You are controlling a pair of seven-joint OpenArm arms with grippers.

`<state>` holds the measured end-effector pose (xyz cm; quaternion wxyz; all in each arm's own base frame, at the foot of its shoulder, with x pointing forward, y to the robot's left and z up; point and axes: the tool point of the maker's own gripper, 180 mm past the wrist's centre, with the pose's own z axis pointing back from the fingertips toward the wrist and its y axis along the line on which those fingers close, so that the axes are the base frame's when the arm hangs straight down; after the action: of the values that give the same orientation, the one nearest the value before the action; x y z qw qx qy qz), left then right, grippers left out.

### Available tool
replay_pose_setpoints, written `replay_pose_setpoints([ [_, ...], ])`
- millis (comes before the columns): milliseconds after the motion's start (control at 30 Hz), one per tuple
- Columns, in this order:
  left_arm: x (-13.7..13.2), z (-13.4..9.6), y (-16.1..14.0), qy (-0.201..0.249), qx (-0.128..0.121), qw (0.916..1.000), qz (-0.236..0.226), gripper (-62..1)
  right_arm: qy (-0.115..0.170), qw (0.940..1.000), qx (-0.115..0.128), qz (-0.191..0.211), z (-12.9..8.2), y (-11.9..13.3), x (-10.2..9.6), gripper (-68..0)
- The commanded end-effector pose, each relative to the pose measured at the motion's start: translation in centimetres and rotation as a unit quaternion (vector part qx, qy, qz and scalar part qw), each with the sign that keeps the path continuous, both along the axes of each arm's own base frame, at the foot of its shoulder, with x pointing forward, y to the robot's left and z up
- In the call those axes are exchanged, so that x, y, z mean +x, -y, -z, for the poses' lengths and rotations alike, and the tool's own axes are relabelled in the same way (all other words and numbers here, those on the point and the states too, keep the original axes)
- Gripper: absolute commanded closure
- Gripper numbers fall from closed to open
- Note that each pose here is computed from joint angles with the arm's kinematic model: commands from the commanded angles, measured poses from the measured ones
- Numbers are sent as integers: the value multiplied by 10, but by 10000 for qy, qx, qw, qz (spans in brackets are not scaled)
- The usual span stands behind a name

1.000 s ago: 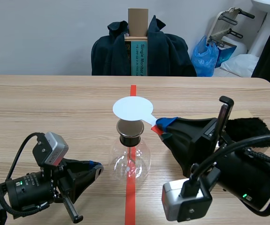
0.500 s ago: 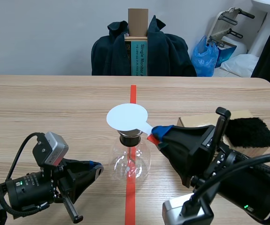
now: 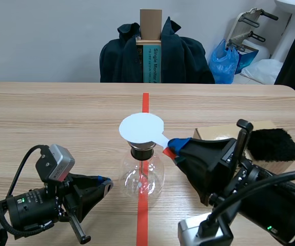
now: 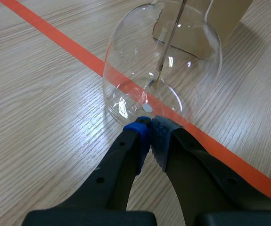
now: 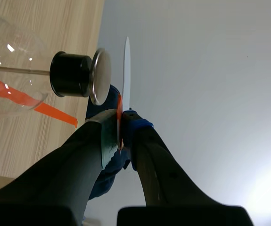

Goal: Do the electroscope experiment.

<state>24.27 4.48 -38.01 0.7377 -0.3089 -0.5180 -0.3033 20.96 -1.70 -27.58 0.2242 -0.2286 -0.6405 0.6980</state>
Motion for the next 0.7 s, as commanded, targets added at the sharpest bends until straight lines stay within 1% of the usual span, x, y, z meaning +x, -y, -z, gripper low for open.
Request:
replay_pose_setpoints([
  [0,3,-10,5,120,-158,9998,15,-32,123,9997,86,185,-5,4,8,-6],
  [67,3,-10,5,120,-158,9998,15,-32,197,9989,162,400,-7,7,14,-6],
  [133,3,-10,5,120,-158,9998,15,-32,197,9980,194,561,-5,10,18,-7],
  [267,3,-10,5,120,-158,9998,15,-32,233,9967,196,758,-2,17,22,-6],
  [367,3,-10,5,119,-156,9998,15,-32,331,9939,292,1006,-1,23,26,-7],
  [433,3,-10,5,119,-156,9998,15,-32,420,9927,334,1082,-3,26,29,-7],
  [600,3,-10,5,119,-156,9998,15,-32,513,9885,392,1367,-4,34,38,-7],
  [667,3,-10,5,120,-158,9998,15,-32,540,9878,394,1404,-5,35,40,-7],
])
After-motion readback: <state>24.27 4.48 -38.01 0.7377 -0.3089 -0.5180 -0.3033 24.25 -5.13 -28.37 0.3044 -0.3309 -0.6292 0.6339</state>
